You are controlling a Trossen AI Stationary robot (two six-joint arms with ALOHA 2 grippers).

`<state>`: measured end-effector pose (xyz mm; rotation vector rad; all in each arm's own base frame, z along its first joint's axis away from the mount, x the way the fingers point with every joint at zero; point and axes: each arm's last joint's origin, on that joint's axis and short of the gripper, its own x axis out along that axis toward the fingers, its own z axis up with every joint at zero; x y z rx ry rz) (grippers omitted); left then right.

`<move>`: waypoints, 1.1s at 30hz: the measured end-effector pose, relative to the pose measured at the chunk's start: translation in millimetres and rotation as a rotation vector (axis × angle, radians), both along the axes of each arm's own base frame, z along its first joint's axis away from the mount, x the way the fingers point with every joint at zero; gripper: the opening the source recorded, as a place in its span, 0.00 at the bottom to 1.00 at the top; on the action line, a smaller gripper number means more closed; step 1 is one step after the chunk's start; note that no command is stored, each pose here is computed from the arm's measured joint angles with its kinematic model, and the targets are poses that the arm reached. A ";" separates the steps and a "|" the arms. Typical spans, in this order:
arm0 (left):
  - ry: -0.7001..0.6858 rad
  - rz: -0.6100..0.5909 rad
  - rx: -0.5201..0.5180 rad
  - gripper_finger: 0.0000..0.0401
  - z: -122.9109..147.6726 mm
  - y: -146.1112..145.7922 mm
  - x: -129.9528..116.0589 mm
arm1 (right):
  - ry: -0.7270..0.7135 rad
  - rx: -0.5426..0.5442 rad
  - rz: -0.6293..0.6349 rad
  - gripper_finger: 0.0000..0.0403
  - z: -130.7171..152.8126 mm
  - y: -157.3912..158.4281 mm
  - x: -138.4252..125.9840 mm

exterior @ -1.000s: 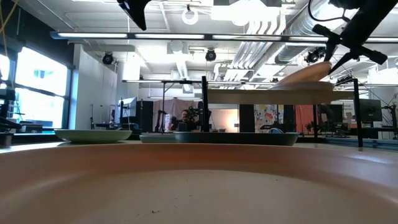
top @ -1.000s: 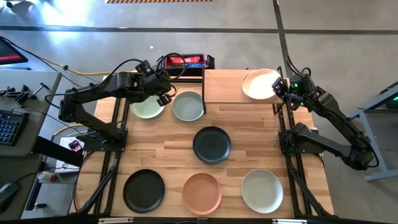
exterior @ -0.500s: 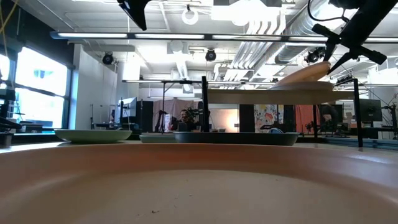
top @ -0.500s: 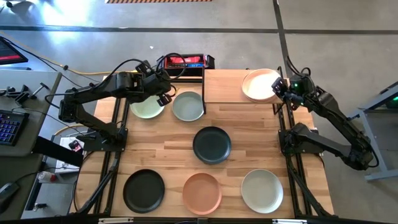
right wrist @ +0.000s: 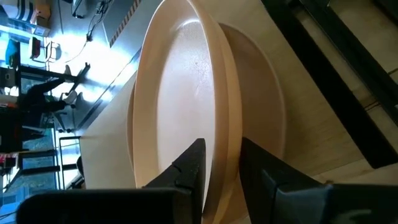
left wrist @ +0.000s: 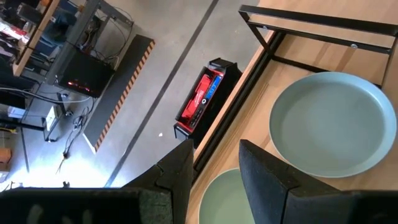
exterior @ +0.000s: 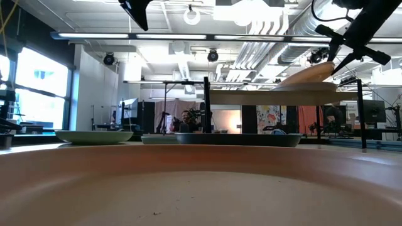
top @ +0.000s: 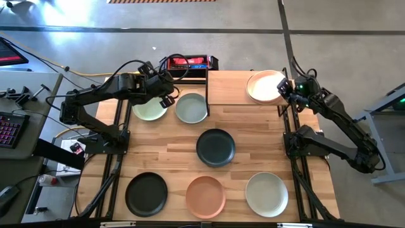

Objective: Place and stack plates onto a shelf
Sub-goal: Stack the orange plate on the light brown plate on the shelf

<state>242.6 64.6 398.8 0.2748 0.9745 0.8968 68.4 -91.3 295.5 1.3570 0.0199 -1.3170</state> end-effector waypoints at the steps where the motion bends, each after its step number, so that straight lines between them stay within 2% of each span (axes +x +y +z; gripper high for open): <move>1: 0.000 0.000 0.000 0.29 0.0 0.0 0.0 | 0.000 0.000 0.000 0.18 0.0 0.0 0.0; 33: 0.000 0.000 0.000 0.29 0.0 0.1 0.0 | -0.018 -0.053 -0.017 0.18 4.0 -2.8 1.2</move>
